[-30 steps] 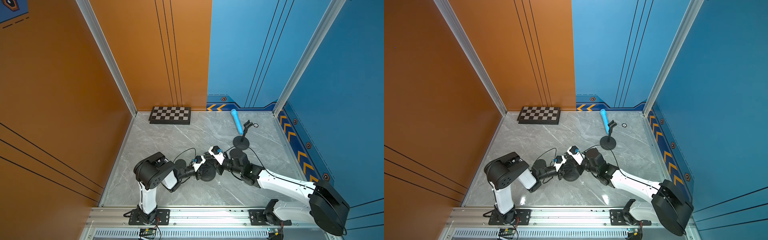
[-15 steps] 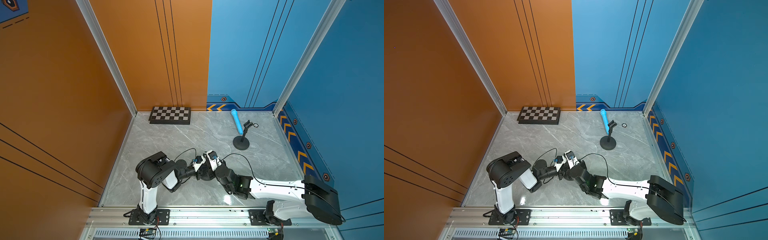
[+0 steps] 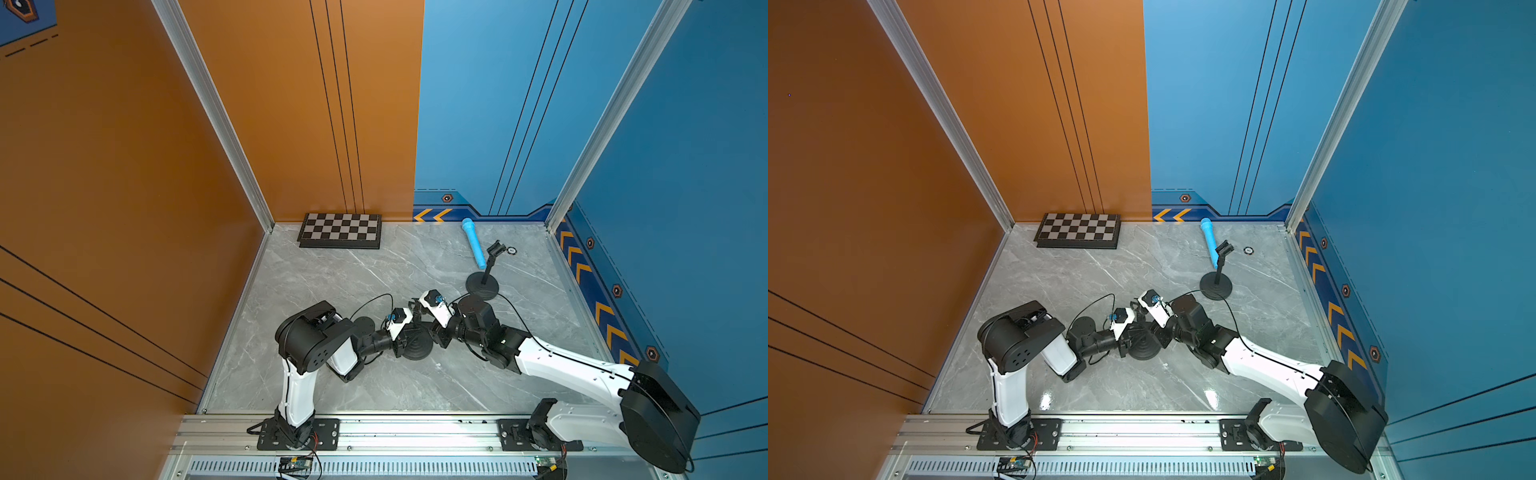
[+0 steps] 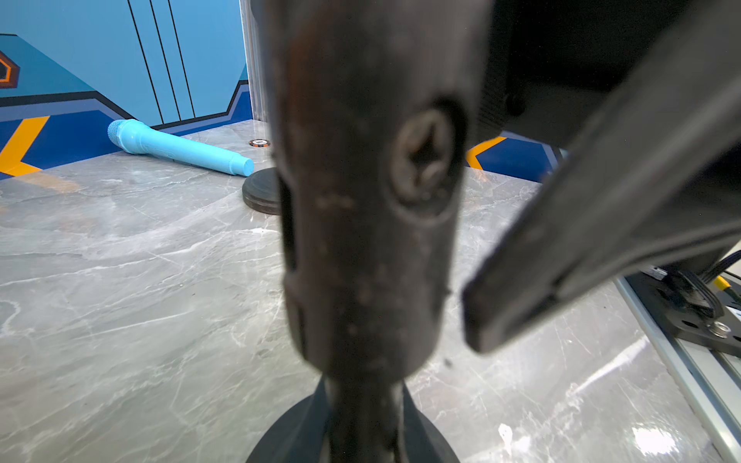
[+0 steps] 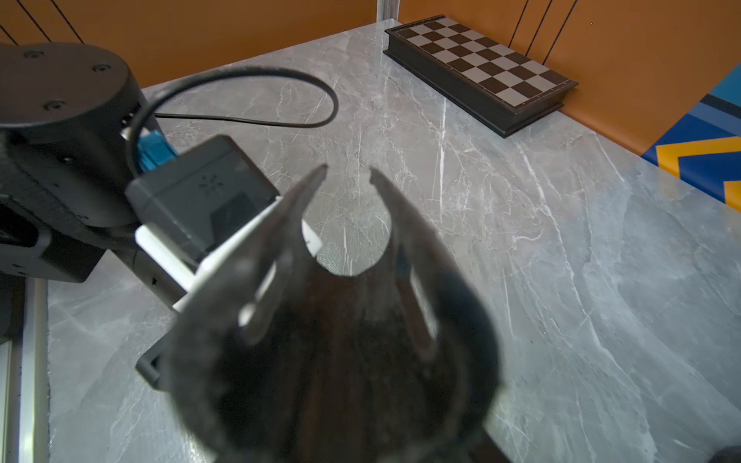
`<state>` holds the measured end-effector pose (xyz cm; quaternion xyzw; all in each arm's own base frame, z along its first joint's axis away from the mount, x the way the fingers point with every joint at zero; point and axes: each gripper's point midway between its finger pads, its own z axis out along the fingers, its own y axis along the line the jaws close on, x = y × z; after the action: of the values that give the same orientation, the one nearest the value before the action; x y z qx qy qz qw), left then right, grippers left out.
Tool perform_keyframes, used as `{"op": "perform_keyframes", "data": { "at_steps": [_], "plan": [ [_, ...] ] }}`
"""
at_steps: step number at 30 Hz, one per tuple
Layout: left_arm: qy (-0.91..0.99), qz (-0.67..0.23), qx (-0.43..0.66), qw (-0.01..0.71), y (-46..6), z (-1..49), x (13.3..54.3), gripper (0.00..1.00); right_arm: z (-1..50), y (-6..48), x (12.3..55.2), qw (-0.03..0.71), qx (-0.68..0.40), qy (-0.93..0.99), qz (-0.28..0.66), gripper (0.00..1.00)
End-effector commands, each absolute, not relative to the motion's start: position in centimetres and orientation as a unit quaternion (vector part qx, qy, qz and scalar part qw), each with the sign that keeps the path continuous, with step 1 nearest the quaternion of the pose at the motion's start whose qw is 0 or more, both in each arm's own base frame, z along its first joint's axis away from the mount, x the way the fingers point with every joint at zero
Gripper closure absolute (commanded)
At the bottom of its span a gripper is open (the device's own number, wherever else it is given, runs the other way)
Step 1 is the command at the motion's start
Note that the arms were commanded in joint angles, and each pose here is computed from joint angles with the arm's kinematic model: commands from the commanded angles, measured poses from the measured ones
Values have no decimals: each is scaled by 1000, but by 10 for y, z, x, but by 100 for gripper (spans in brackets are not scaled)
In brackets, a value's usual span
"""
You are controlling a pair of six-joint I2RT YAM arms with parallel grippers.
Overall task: Assemble a microphone stand
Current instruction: Hold the microphone stand pole at the microphone stand base, then screw the microphone stand pole into the microphone stand base.
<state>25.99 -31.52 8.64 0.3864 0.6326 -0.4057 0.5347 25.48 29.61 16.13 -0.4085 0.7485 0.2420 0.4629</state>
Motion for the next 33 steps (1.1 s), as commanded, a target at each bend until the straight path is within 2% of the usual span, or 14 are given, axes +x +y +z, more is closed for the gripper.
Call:
{"op": "perform_keyframes", "data": {
  "at_steps": [1,5,11,13,15,19,22,26,29,33],
  "plan": [
    [703,-384,376,465,-301,35,257,81,178,312,254,468,-434,722,269,51],
    [704,-384,376,465,-301,34,257,81,179,312,269,486,-404,731,257,54],
    [706,-381,373,466,-300,34,258,81,161,298,280,528,-316,770,169,82],
    [709,-380,370,465,-300,33,259,80,157,278,283,554,-222,797,96,84],
    [711,-380,365,465,-300,33,260,79,150,265,279,562,-137,813,70,85],
    [714,-383,359,463,-300,32,262,77,142,278,264,579,-140,803,15,86],
    [714,-382,359,463,-300,32,262,76,140,297,261,566,-187,802,20,83],
    [715,-382,359,463,-299,31,263,79,149,318,252,543,-276,788,86,68],
    [715,-383,360,462,-299,31,262,80,153,330,241,498,-363,771,162,56],
    [714,-383,362,461,-298,31,261,81,155,324,236,450,-426,751,228,48]
  ]
}}
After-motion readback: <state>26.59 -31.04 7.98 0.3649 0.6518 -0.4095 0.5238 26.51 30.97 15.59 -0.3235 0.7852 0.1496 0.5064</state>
